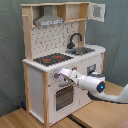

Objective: Play with the kitchen

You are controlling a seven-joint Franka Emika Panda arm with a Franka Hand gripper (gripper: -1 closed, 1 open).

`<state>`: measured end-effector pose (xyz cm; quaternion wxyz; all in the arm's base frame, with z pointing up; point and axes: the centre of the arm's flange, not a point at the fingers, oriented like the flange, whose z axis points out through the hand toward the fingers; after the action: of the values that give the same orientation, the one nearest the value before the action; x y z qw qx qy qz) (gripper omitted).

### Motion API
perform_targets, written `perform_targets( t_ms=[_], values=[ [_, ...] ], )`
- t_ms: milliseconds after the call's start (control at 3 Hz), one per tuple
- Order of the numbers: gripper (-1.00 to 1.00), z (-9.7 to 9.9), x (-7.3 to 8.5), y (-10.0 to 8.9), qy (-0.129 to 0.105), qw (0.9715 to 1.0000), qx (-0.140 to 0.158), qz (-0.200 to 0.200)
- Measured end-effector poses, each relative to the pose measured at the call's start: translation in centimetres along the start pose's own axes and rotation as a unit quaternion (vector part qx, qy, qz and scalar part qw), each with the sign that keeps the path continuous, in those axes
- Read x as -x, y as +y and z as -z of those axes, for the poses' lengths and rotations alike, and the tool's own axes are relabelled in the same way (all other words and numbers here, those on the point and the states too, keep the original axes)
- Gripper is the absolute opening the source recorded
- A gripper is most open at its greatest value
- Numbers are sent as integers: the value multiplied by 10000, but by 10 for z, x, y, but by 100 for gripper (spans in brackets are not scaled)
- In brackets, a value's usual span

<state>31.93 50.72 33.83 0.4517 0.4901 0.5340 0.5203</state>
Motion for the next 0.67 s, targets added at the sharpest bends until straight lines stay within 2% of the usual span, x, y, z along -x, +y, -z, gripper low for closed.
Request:
perform_targets(
  t_ms=[333,667],
  values=[
    [100,-18,-14,2,8,10000,1,-23],
    [100,-34,-16,-4,-129,9992,-63,375]
  ],
)
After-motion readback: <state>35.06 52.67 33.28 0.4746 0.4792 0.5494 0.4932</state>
